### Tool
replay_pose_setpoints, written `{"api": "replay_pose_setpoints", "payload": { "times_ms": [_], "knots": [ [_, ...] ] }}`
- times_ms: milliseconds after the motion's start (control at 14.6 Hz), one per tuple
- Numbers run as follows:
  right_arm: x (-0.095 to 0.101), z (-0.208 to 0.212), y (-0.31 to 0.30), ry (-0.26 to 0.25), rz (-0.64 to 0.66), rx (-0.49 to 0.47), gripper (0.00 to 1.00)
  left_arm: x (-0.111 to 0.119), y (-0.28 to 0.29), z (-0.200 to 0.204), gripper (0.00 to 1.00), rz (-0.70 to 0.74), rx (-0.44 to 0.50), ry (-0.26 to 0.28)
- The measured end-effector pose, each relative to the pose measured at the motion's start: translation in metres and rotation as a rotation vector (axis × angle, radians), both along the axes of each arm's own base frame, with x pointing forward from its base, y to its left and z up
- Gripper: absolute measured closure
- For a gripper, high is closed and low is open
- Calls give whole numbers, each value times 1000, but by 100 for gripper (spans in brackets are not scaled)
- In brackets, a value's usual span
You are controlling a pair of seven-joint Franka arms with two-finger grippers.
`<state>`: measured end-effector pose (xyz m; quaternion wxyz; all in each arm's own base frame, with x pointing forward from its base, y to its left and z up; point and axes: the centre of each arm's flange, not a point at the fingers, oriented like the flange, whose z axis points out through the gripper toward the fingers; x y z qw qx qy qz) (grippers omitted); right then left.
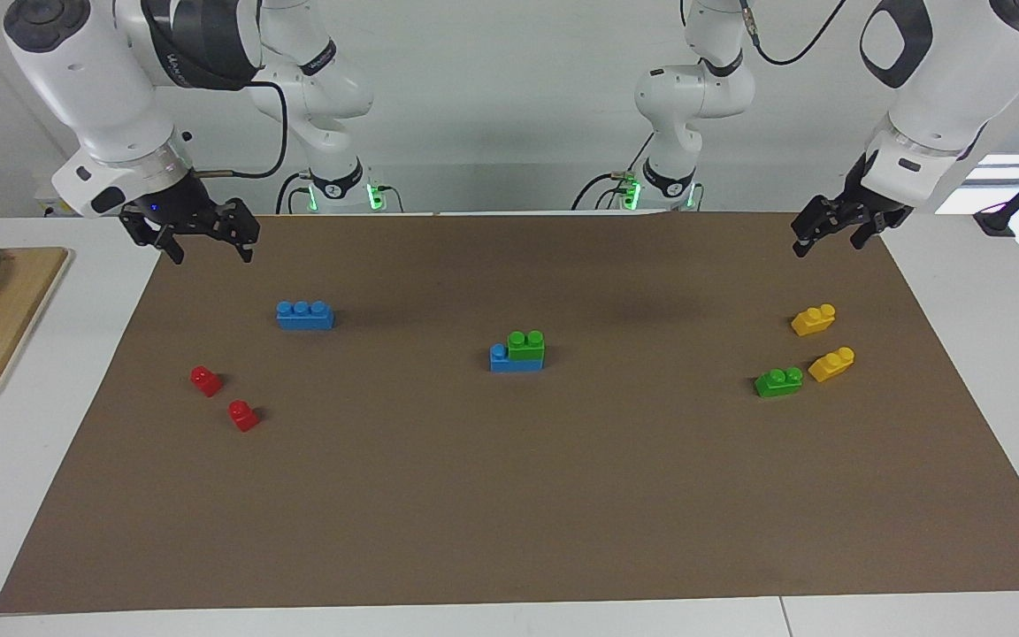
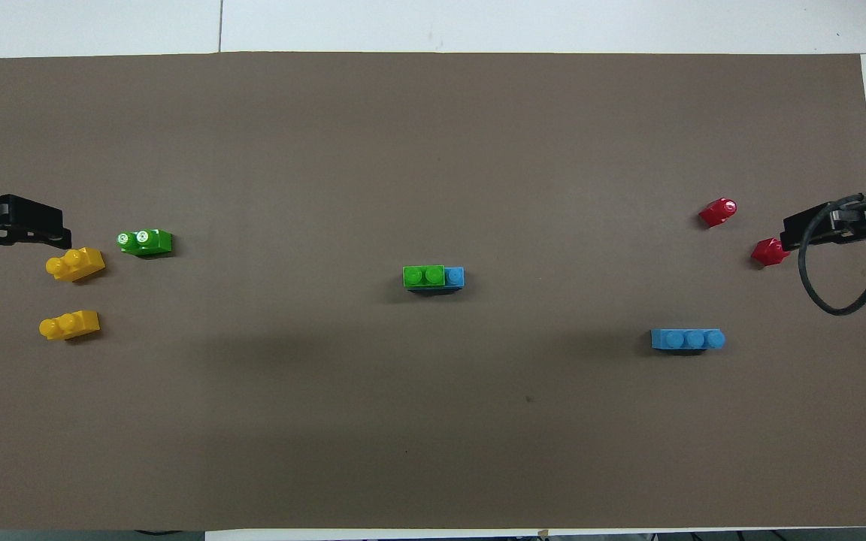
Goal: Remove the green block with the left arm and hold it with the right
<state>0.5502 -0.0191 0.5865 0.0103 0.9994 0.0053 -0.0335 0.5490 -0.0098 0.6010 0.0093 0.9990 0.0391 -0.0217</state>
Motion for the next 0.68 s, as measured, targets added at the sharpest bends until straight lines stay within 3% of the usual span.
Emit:
{"api": "replay_pose_setpoints", "payload": {
  "times_ms": [548, 684],
  "knots": [
    [-1, -1, -19, 1, -36, 0, 0, -13, -6, -20, 0, -9, 0, 47],
    [-1, -1, -20, 0, -127, -5, 0, -18, -6, -24, 0, 13, 2, 59]
  ]
}}
